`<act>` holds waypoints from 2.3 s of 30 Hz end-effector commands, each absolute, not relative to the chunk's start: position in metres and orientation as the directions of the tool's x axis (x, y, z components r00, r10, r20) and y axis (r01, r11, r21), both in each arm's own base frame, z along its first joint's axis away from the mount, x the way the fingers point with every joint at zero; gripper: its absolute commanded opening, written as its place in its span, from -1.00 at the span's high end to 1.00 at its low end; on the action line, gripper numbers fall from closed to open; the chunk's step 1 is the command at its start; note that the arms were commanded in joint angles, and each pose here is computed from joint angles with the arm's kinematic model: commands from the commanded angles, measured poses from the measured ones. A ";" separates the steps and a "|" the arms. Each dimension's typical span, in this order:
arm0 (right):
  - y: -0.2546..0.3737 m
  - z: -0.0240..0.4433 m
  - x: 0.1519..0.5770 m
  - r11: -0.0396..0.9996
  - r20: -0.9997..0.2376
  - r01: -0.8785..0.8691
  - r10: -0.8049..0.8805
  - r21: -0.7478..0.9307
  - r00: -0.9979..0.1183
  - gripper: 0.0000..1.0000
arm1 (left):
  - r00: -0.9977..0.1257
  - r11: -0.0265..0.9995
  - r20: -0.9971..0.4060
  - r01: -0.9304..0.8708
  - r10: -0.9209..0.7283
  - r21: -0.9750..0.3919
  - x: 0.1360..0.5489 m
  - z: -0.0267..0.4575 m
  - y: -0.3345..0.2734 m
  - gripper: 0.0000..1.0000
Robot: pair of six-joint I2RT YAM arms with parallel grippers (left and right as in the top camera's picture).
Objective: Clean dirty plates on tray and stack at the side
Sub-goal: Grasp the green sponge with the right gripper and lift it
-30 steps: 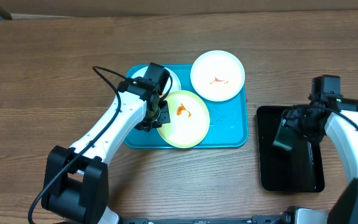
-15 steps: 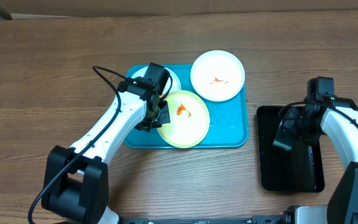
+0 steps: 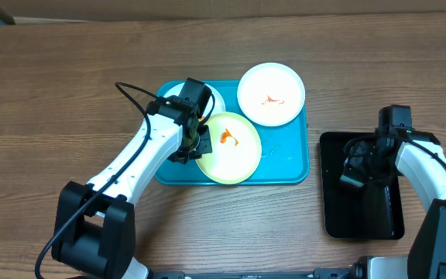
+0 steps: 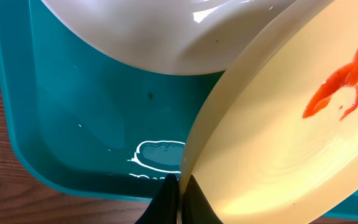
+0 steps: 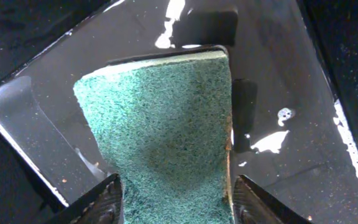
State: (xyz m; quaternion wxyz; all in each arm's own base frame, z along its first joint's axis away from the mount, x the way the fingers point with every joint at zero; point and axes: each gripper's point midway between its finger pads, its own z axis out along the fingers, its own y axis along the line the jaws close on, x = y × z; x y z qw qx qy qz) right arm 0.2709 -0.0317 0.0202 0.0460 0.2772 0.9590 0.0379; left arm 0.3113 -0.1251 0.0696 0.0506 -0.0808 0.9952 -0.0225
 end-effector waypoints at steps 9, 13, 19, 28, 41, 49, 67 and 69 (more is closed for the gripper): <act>-0.029 0.002 0.258 0.844 -0.050 0.528 0.533 0.094 -0.844 0.23 | -0.983 0.988 -0.103 -0.146 -0.150 -0.040 0.311 0.069 -0.123 0.92; -0.029 0.003 0.259 0.844 -0.052 0.527 0.533 0.094 -0.844 0.57 | -0.983 0.988 -0.103 -0.146 -0.149 -0.040 0.311 0.069 -0.123 0.92; -0.030 0.015 0.266 0.842 -0.053 0.531 0.536 0.095 -0.842 0.78 | -0.983 0.988 -0.103 -0.146 -0.150 -0.040 0.311 0.069 -0.123 0.92; -0.028 0.059 0.287 0.852 -0.053 0.508 0.517 0.127 -0.854 0.92 | -0.983 0.988 -0.104 -0.146 -0.150 -0.040 0.311 0.069 -0.123 0.92; -0.015 0.018 0.267 0.850 -0.014 0.497 0.507 0.176 -0.862 0.92 | -0.983 0.988 -0.103 -0.146 -0.149 -0.040 0.311 0.069 -0.123 0.91; -0.003 -0.016 0.247 0.837 0.002 0.501 0.513 0.221 -0.858 0.92 | -0.983 0.988 -0.103 -0.146 -0.149 -0.040 0.311 0.069 -0.123 0.91; -0.006 0.102 0.311 0.846 -0.116 0.438 0.489 0.303 -0.864 0.92 | -0.983 0.988 -0.111 -0.146 -0.150 -0.045 0.313 0.069 -0.124 0.92; -0.005 0.101 0.305 0.854 -0.100 0.429 0.474 0.294 -0.875 0.92 | -0.982 0.988 -0.114 -0.145 -0.149 -0.047 0.314 0.069 -0.125 0.92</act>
